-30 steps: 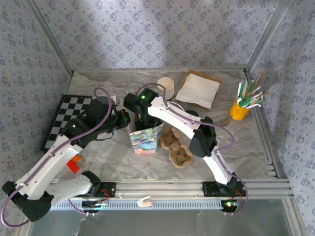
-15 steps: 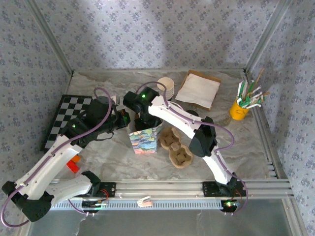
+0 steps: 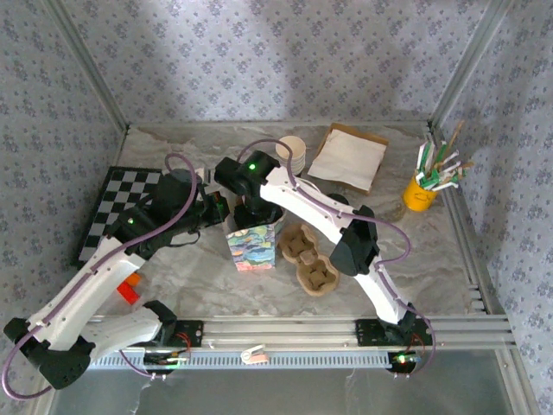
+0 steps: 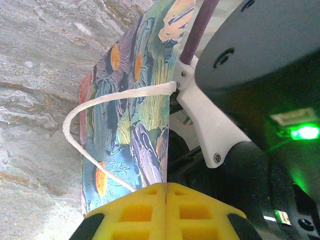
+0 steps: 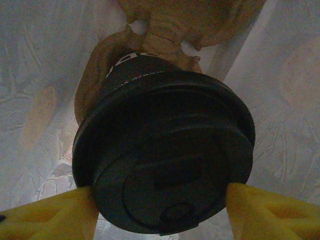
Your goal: Pack the takeout coffee
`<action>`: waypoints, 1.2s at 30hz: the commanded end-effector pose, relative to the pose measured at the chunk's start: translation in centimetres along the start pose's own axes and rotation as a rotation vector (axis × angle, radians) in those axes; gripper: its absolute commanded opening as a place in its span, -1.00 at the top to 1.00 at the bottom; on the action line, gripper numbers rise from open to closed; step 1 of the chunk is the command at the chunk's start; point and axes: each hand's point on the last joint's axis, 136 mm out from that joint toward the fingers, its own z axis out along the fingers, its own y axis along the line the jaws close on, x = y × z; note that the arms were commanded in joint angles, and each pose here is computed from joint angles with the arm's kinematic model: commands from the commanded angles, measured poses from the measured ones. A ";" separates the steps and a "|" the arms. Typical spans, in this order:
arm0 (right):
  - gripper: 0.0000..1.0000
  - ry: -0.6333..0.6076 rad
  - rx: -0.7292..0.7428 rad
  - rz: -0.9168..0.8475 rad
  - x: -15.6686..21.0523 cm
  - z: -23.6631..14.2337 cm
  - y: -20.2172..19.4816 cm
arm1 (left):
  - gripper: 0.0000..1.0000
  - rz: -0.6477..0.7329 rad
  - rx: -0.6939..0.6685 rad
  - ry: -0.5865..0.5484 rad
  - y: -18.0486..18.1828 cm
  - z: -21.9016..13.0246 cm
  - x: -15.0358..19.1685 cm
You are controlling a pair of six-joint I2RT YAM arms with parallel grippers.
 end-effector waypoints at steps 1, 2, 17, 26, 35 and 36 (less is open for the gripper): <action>-0.41 0.013 0.032 0.020 0.4 -0.4 -0.6 | 0.98 -0.002 -0.010 0.000 0.0 -0.1 -0.1; -0.41 0.014 0.030 0.019 0.4 -0.5 -0.5 | 0.98 -0.004 -0.012 0.000 0.1 -0.1 0.0; -0.51 -0.030 0.004 0.025 0.9 -3.6 -0.7 | 1.00 -0.018 -0.026 -0.006 0.4 0.0 -0.2; -0.56 -0.069 -0.021 0.030 0.9 -5.7 -0.8 | 1.00 -0.017 -0.021 -0.004 0.3 0.0 -0.2; -0.36 -0.087 -0.028 0.031 1.6 -7.1 -1.2 | 1.00 -0.019 -0.018 -0.004 0.2 0.0 -0.3; -0.32 -0.085 -0.026 0.031 1.7 -7.1 -1.2 | 1.00 -0.018 -0.016 -0.004 0.2 0.0 -0.3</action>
